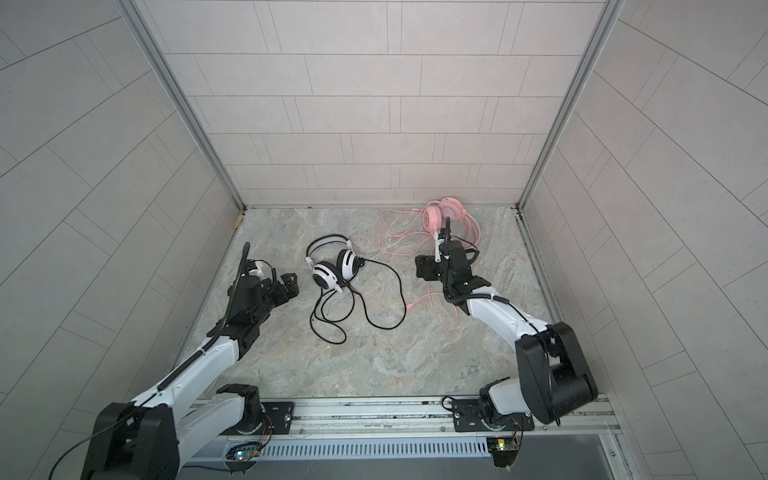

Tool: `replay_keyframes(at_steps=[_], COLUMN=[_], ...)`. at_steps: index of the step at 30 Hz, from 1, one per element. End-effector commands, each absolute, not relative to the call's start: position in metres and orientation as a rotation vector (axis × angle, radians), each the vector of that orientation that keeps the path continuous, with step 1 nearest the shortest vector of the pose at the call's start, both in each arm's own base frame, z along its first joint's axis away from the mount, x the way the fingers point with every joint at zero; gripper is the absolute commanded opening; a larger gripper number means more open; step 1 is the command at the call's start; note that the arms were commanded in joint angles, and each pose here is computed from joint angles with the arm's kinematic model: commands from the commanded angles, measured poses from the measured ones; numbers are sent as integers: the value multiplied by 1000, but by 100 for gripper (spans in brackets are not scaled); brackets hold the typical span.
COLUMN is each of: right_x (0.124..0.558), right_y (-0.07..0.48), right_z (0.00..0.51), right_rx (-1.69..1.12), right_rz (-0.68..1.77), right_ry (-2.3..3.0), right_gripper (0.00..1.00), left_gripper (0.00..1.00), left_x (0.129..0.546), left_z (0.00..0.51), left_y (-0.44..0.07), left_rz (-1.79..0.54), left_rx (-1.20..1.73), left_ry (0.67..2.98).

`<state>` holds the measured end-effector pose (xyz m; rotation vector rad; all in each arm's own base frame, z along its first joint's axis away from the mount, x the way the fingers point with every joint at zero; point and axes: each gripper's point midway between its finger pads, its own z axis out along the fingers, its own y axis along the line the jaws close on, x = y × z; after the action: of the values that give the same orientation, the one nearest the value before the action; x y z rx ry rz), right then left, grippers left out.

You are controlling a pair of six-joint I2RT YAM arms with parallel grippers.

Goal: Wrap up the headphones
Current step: 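Reach both grippers toward the white-and-black headset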

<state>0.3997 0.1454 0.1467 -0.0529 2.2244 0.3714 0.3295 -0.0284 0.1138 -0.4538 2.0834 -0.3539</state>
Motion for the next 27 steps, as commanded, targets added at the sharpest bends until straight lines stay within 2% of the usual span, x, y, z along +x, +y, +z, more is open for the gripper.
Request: replay_keyframes(at_steps=[1,4,8,20,22,25,27], right_x=[380,387,404,441,446,451,454], right_y=[187,225,267,363,365,365,361], right_z=[122,119,118,126,127,123,118], right_rx=[-158,-201,-236,-325,-336,-347,-350], right_rz=[444,506,520,576,528,435,368], right_ry=[2450,2559,2648,2653,2650,2666,2671], right_gripper=[85,82,71,71,75,87,89], left_gripper=[99,97,97,97,97,97,97], left_x=[337,337,334,328,328,329,329], left_z=[117,119,114,119,120,120,119], left_y=[-41,-48,-43,-32,-34,-34,-34], left_rz=[-457,-490,-477,-420,-430,-434,-437], left_rx=[-462,-429,-461,-482,-479,-483,-487], left_ry=[2074,2082,2065,2020,2018,2018,2023])
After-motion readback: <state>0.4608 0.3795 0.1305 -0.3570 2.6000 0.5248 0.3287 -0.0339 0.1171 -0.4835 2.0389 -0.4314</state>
